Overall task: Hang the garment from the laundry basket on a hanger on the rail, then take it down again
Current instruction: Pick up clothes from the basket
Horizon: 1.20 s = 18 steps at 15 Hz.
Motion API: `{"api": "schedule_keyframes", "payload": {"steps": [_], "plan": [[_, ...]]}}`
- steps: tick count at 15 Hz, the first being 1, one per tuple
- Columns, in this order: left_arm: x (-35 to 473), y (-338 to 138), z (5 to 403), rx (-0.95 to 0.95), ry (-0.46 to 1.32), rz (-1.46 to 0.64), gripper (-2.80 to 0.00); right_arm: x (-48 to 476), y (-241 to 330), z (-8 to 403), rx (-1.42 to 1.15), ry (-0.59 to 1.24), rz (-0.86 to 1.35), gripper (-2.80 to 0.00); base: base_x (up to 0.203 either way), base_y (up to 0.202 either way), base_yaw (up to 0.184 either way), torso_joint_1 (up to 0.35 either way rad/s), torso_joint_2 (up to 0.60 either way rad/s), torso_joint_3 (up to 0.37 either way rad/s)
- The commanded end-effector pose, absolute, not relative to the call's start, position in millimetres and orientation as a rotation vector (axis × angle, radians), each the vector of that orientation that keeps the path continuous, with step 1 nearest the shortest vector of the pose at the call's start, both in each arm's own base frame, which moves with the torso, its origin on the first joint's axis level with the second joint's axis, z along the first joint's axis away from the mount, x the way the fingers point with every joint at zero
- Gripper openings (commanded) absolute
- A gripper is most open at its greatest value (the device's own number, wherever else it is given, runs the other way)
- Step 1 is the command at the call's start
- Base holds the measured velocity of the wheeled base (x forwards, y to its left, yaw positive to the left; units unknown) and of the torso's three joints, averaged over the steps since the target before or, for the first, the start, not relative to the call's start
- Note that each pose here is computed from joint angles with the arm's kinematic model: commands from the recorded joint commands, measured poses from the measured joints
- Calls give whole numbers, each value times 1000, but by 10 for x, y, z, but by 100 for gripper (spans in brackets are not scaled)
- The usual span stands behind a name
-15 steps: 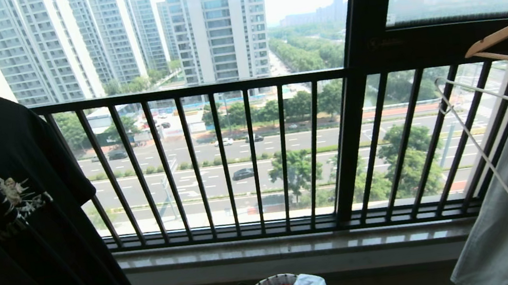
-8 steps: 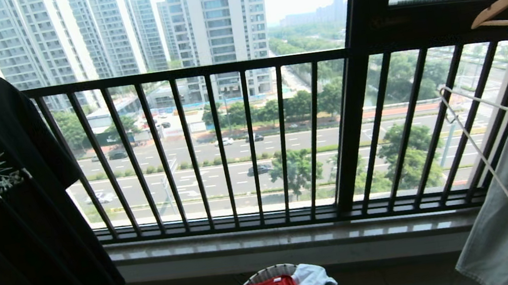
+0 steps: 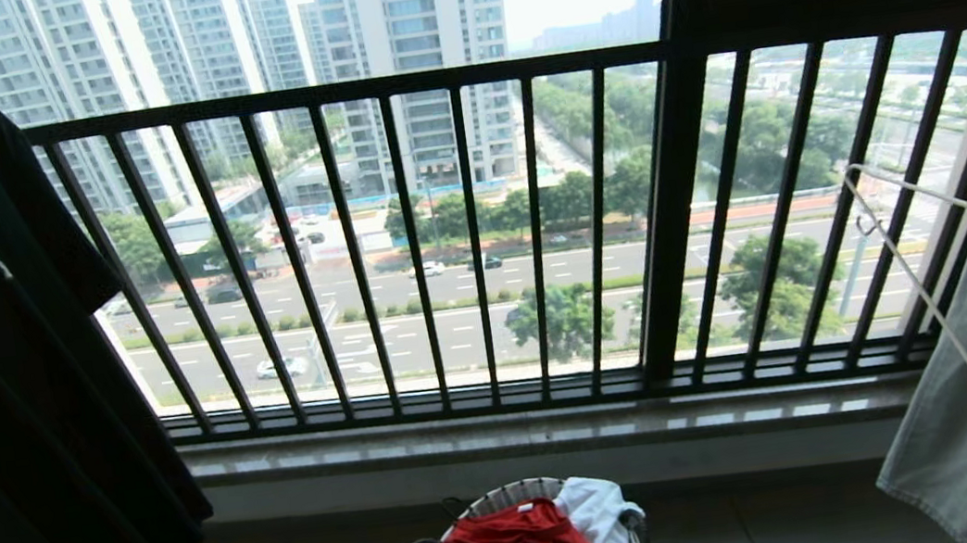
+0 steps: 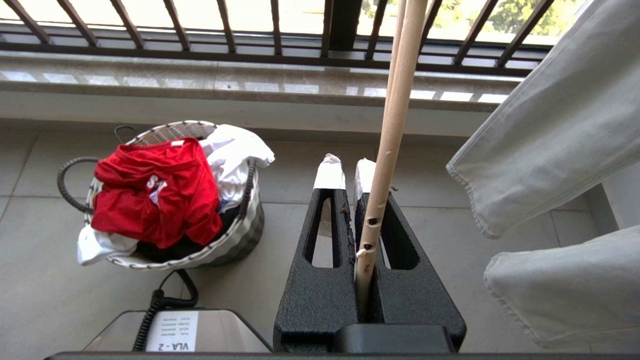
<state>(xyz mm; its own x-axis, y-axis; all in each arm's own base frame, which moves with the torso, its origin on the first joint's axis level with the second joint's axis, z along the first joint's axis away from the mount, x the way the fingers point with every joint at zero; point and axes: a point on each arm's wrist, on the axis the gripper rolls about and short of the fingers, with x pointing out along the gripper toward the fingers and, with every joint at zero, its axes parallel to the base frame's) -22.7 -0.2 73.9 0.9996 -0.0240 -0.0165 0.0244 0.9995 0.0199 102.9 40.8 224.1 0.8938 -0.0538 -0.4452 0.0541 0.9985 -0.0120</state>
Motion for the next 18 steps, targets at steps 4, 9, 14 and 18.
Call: {"api": "schedule_keyframes", "payload": {"steps": [4, 9, 14, 18], "plan": [[-227, -2, 739, 21, 17, -25, -280, 973, 379, 2201, 0, 460, -57, -280, 0, 0, 0, -169, 480, 315], [-227, -2, 739, 21, 17, -25, -280, 998, 392, 2175, -6, 429, -47, -280, 0, 0, 0, -135, 463, 322], [-227, -2, 739, 20, 17, -25, -280, 993, 390, 2148, -10, 436, -47, -280, 0, 0, 0, -80, 450, 362], [-227, -2, 739, 20, 17, -25, -280, 993, 390, 2148, -11, 436, -47, -280, 0, 0, 0, -21, 200, 179]]}}
